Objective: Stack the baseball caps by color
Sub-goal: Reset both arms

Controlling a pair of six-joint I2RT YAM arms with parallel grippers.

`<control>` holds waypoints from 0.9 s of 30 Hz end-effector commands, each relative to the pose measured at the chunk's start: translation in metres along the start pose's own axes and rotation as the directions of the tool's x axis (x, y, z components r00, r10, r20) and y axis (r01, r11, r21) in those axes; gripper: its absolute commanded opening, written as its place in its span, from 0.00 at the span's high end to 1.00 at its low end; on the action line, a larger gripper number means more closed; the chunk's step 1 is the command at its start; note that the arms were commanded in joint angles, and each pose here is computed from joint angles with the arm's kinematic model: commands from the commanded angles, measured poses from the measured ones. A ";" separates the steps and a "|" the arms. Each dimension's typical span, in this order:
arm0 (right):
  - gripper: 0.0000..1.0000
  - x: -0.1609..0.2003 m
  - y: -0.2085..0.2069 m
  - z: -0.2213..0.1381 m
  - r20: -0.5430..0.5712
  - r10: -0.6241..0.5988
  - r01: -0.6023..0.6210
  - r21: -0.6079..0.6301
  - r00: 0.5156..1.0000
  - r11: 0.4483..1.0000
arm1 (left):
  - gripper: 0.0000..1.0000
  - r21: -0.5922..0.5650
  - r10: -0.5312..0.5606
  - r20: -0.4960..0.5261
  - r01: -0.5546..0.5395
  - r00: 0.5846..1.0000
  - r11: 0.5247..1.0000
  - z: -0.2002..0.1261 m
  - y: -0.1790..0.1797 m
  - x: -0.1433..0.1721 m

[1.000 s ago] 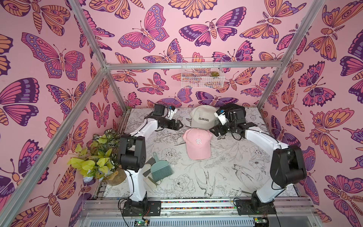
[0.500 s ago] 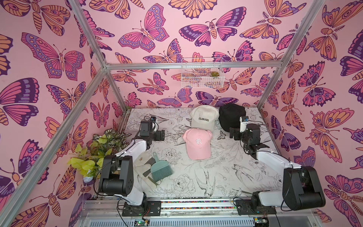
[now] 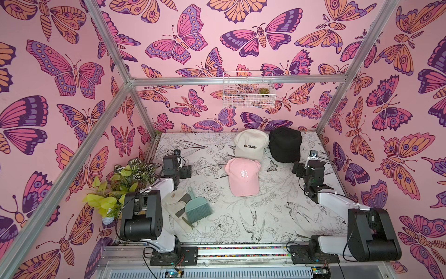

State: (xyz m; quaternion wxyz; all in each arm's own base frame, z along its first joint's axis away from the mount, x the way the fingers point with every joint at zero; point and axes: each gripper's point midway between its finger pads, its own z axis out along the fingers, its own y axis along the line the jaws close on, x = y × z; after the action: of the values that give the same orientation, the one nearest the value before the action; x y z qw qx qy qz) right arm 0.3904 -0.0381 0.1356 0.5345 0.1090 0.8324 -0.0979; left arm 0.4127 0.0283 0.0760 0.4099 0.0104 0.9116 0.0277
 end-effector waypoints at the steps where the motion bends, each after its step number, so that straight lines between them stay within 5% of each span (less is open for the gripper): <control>1: 0.01 0.011 -0.002 0.001 -0.009 0.008 -0.008 0.001 1.000 1.000 | 0.00 0.102 -0.016 0.069 0.009 0.997 0.995 -0.009 -0.015 0.000; 4: 0.01 0.015 0.000 0.001 0.000 0.013 -0.013 -0.010 1.000 1.000 | 0.00 0.173 -0.096 0.185 0.063 0.978 0.983 -0.021 -0.024 -0.008; 6: 0.01 0.016 0.002 0.001 0.003 0.014 -0.014 -0.022 1.000 1.000 | 0.00 0.225 -0.072 0.286 0.006 0.956 0.974 -0.032 -0.037 -0.009; 12: 0.01 0.016 0.006 0.002 0.019 0.010 -0.009 -0.050 1.000 0.999 | 0.00 0.081 -0.083 0.393 0.055 0.916 0.995 -0.028 -0.020 0.002; 15: 0.01 0.018 0.008 0.000 0.046 0.007 -0.004 -0.067 0.999 0.998 | 0.00 -0.043 -0.120 0.357 0.145 0.926 0.989 -0.026 0.000 0.006; 23: 0.01 0.034 0.027 -0.005 0.205 -0.006 0.044 -0.183 0.979 0.982 | 0.00 -0.075 -0.101 0.374 0.138 0.922 0.987 -0.027 0.000 0.005; 27: 0.01 0.038 0.025 0.012 0.061 -0.027 0.036 -0.140 0.998 0.990 | 0.00 -0.074 -0.099 0.378 0.137 0.920 0.988 -0.027 0.000 0.004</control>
State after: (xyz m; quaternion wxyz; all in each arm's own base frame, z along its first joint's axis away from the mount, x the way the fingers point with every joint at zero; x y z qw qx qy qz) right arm 0.3656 -0.0142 0.0623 0.5407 0.0475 0.8385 -0.0487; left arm 0.3889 0.0249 0.0872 0.5664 -0.0515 0.8216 0.0388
